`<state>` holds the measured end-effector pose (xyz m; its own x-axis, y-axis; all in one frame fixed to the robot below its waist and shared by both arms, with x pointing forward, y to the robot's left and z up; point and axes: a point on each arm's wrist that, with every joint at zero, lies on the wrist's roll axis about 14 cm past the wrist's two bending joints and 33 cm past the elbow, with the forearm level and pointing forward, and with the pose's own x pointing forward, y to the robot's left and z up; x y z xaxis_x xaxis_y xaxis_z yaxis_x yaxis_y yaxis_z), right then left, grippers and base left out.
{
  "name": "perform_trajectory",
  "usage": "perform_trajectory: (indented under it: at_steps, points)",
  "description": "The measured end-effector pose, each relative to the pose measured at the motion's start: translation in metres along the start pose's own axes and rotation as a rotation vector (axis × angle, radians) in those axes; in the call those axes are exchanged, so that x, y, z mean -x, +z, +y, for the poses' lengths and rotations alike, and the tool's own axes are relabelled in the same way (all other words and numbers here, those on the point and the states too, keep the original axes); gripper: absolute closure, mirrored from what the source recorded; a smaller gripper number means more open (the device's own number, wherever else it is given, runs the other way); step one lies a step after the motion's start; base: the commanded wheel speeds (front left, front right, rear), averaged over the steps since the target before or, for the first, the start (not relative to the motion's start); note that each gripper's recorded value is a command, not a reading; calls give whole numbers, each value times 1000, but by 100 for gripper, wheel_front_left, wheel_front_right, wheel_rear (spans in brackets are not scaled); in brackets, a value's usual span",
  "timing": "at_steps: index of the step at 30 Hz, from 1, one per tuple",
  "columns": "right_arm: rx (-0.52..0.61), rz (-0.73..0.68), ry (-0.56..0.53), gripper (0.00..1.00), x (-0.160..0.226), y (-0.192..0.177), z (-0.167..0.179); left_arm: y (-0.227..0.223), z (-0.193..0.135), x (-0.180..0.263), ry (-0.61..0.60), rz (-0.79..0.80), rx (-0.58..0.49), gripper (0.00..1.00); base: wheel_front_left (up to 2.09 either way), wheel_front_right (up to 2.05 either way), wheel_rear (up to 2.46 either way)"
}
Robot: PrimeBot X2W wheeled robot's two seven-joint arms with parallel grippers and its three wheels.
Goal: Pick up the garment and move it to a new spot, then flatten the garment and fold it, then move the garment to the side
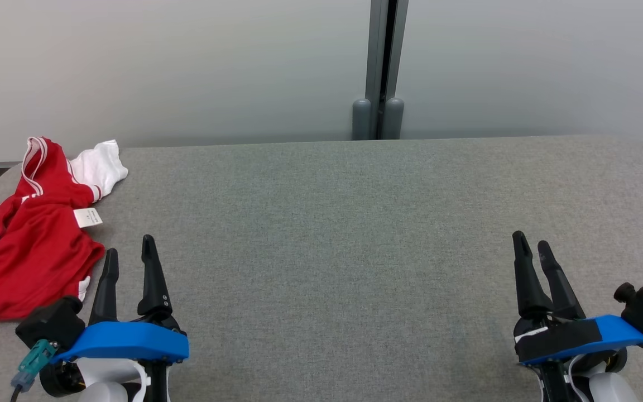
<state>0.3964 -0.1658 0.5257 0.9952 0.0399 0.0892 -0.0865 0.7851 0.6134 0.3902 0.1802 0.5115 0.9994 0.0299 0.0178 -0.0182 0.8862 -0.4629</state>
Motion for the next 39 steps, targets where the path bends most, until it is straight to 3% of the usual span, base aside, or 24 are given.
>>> perform_trajectory:
  at_steps: [39]
  points:
    - [393,-29,115,0,-6,-1,24,3,-14,-2,-59,-61,-387,0,0,0,0]
